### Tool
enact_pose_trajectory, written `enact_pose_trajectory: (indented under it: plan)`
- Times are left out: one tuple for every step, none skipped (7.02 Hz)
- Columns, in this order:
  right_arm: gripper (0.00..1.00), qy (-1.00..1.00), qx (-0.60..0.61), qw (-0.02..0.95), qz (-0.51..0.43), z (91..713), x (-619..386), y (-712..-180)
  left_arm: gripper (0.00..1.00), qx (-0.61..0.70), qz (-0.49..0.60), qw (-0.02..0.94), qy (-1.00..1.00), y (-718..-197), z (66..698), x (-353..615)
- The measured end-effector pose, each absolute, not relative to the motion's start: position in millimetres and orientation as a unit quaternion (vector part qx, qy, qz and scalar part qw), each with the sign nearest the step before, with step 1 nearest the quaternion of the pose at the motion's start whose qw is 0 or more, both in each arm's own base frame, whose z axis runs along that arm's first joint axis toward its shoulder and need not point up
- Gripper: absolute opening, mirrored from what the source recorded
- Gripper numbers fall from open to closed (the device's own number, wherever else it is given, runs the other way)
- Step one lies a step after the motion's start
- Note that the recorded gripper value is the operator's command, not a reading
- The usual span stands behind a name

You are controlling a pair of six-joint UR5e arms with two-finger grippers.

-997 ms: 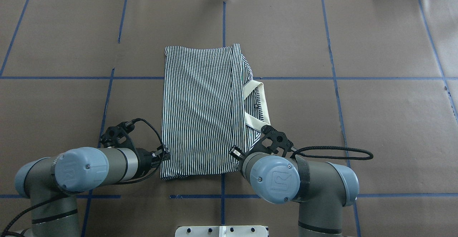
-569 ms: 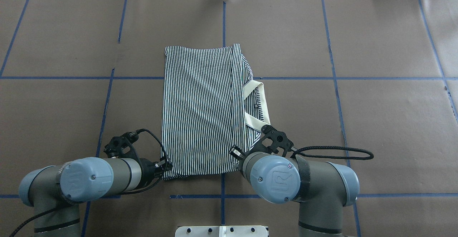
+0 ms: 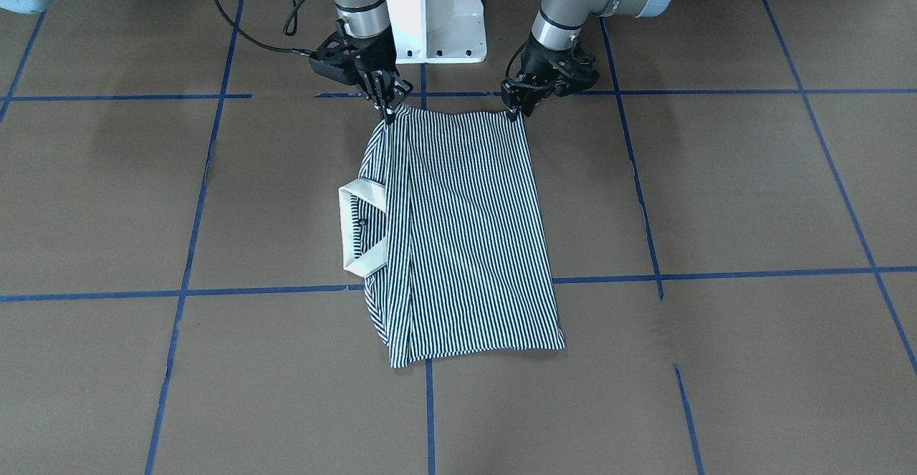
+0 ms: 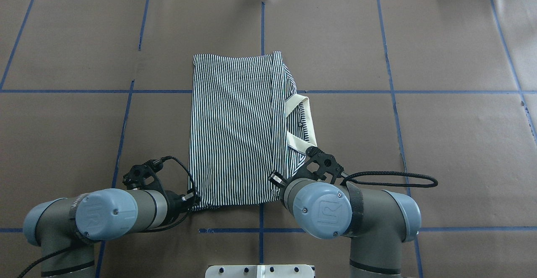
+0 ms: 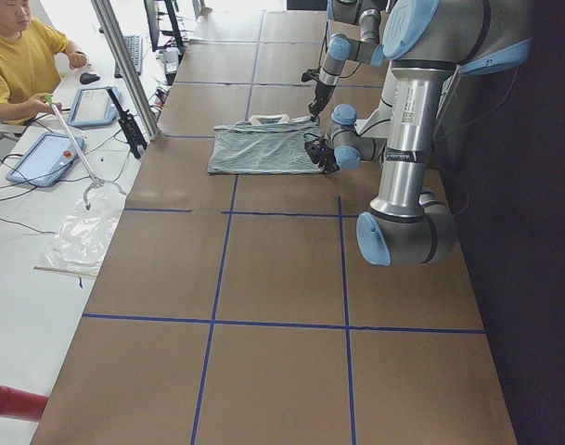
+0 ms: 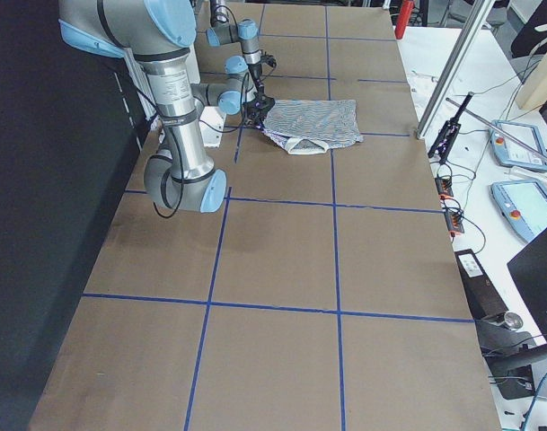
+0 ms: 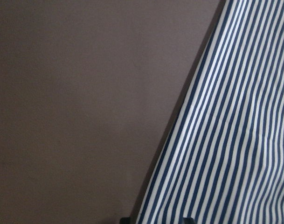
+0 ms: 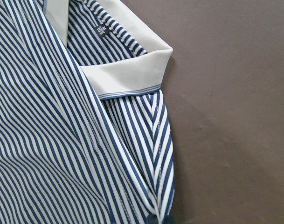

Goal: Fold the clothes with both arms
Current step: 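Lower the left gripper to the shirt's near edge beside the right gripper, then grasp the near edge with both grippers and fold it away from the robot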

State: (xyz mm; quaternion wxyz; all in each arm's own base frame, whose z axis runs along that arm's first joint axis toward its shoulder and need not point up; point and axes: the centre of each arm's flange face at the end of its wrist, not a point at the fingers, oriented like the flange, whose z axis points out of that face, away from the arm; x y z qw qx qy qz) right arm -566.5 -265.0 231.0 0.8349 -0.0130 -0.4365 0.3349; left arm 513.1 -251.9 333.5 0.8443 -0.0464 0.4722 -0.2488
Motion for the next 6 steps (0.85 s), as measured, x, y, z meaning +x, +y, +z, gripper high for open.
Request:
enact_pose_trajectory:
  plan:
    - [0.00, -0.436, -0.013, 0.835, 0.335, 231, -567, -265, 0.00, -0.048, -0.251, 0.843, 0.473, -251, 332, 513]
    - [0.00, -0.436, -0.013, 0.835, 0.335, 232, -567, -265, 0.00, -0.049, -0.251, 0.842, 0.476, -251, 329, 512]
    - [0.00, -0.437, -0.013, 0.835, 0.335, 231, -565, -265, 0.00, -0.051, -0.250, 0.838, 0.482, -250, 321, 508]
    - [0.00, -0.437, -0.011, 0.835, 0.335, 230, -556, -254, 0.00, -0.059, -0.244, 0.830, 0.499, -247, 302, 495]
    - [0.00, -0.435, -0.006, 0.836, 0.334, 223, -534, -235, 0.00, -0.073, -0.233, 0.820, 0.518, -241, 273, 473]
    - [0.00, -0.433, 0.003, 0.835, 0.339, 207, -508, -226, 0.00, -0.080, -0.230, 0.812, 0.530, -244, 242, 447]
